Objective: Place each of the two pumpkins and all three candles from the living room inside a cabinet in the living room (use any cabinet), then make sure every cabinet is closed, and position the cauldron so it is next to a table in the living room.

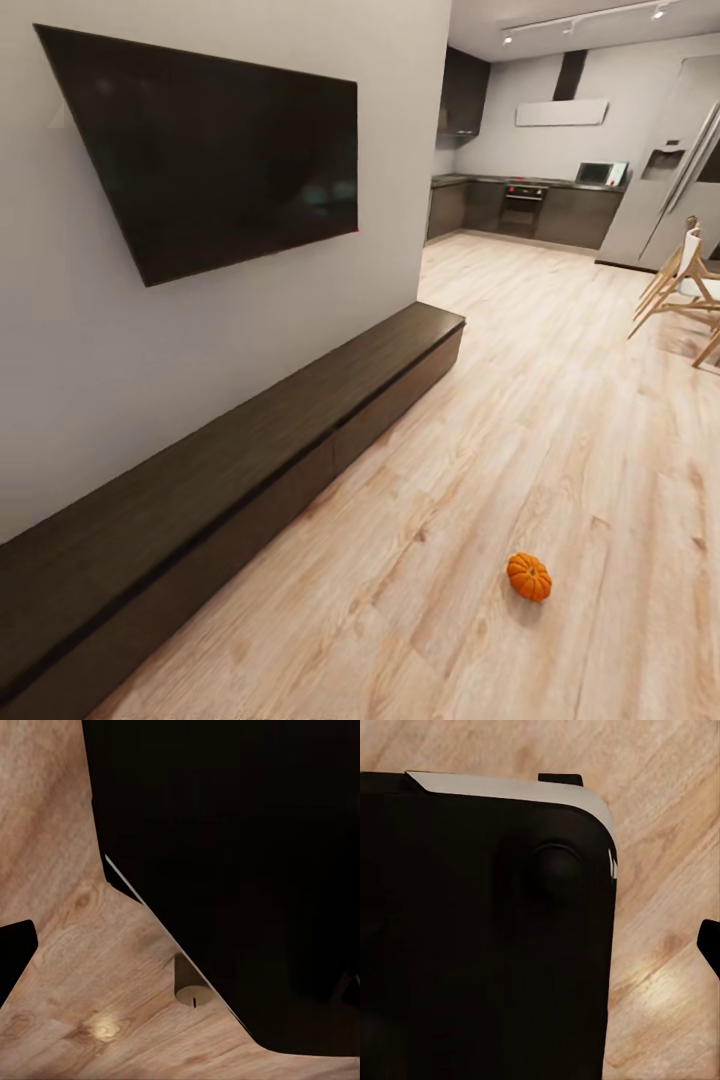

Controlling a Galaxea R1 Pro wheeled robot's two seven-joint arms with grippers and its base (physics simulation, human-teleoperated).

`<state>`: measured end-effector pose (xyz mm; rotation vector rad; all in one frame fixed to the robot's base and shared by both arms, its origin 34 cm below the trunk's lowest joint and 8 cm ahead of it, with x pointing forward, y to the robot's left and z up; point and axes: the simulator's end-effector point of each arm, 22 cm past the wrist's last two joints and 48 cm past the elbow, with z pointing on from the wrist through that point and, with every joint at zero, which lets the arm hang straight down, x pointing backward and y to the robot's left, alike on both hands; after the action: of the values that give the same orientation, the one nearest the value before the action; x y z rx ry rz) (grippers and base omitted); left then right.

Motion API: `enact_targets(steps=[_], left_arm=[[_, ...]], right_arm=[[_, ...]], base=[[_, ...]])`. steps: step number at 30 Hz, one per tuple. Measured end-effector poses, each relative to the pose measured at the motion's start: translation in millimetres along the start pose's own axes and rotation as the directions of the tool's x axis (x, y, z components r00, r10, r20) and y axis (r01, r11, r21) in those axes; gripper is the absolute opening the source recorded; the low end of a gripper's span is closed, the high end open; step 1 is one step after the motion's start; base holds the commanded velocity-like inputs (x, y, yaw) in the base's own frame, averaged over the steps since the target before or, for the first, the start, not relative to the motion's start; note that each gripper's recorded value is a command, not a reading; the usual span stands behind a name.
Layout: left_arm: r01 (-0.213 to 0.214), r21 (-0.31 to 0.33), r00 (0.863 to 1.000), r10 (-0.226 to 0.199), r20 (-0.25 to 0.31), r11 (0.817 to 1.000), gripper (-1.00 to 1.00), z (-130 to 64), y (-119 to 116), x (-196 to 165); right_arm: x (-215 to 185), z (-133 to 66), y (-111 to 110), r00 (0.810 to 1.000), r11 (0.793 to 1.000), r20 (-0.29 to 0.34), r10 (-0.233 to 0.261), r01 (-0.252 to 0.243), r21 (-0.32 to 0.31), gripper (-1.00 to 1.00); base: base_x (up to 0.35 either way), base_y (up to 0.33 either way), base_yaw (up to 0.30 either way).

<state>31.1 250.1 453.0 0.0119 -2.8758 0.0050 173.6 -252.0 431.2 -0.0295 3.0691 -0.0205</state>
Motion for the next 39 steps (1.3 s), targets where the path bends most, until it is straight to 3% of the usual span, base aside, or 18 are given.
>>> enact_targets(steps=[9, 39], left_arm=[[0.0, 0.0, 1.0, 0.0, -0.001, 1.0, 1.0, 0.0, 0.0, 0.3], [-0.001, 0.001, 1.0, 0.001, 0.021, 1.0, 1.0, 0.1, -0.2, -8.0]], right_arm=[[-0.6, 0.1, 0.0, 1.0, 1.0, 0.002, 0.0, 0.0, -0.005, 1.0], [-9.1, -0.2, 2.5, 1.0, 1.0, 0.024, 0.0, 0.0, -0.01, 1.0]], base=[[0.0, 0.0, 0.05], [0.0, 0.0, 0.231]])
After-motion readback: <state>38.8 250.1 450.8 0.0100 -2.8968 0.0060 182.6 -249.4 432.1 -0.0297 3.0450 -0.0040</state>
